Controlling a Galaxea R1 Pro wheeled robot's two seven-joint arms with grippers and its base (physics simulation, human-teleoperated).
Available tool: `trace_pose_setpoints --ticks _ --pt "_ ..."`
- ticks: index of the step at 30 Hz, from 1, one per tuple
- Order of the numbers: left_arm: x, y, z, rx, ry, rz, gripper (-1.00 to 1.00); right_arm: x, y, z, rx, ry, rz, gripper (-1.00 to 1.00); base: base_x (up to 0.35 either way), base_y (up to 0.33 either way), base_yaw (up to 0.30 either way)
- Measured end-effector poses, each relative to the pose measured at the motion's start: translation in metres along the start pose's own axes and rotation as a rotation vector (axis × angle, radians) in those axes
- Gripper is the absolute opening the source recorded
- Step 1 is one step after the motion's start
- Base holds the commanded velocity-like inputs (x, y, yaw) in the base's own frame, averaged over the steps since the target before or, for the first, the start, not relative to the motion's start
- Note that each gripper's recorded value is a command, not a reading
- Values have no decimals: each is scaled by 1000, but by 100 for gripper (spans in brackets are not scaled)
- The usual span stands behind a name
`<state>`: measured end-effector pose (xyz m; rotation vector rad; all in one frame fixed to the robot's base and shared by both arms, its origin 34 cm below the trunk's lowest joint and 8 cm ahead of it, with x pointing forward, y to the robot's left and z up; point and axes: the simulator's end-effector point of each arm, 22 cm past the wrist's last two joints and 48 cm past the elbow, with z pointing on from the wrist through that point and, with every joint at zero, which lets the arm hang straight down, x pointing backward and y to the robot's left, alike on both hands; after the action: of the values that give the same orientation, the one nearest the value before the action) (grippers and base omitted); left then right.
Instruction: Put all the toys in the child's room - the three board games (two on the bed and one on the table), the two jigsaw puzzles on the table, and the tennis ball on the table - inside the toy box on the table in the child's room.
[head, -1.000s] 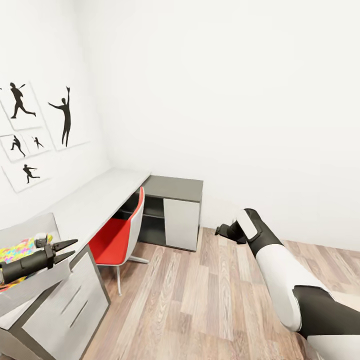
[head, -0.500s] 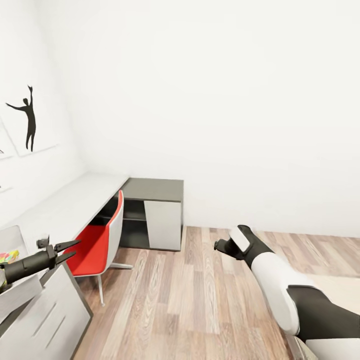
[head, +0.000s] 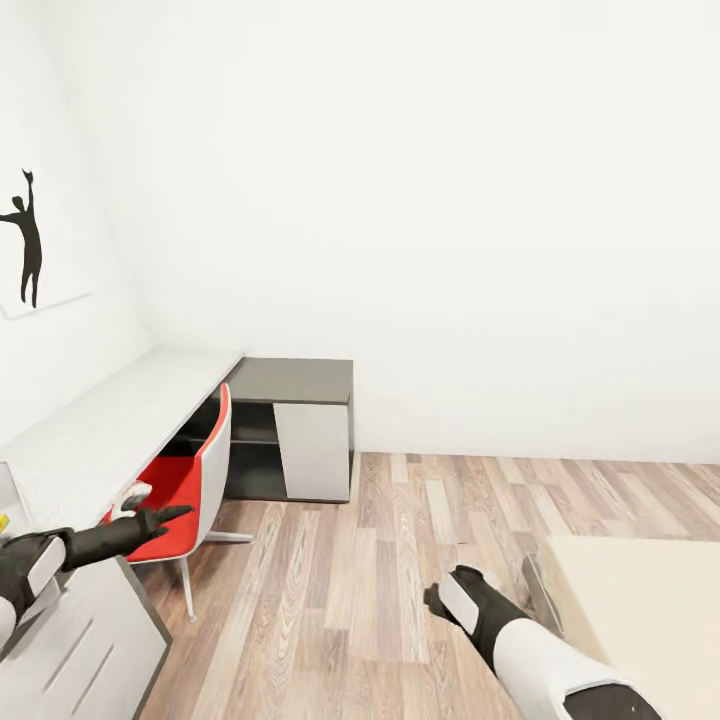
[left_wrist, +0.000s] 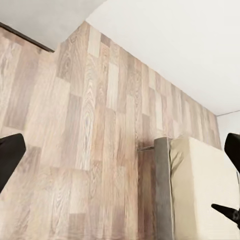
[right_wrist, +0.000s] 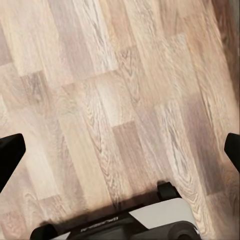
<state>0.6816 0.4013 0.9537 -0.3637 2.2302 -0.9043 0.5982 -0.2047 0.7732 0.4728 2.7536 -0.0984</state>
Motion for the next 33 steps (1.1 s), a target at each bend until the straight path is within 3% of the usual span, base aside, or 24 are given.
trace_pose_setpoints --ticks 6,13,19,24,27,33 --pt "34 36 20 -182 66 68 100 41 -16 15 28 -7 1 100 0 0 0" --pt "75 60 41 -300 96 108 100 71 -30 23 49 -10 12 100 0 0 0" --pt "132 98 48 -485 133 169 100 96 -45 30 74 -23 5 100 0 0 0" --pt "210 140 34 -700 190 308 100 121 -55 33 92 -24 -15 100 0 0 0" --pt "242 161 15 -773 188 369 100 142 -61 35 101 -3 -23 100 0 0 0" --pt "317 189 -28 -825 219 411 100 190 -78 37 122 59 -33 100 0 0 0"
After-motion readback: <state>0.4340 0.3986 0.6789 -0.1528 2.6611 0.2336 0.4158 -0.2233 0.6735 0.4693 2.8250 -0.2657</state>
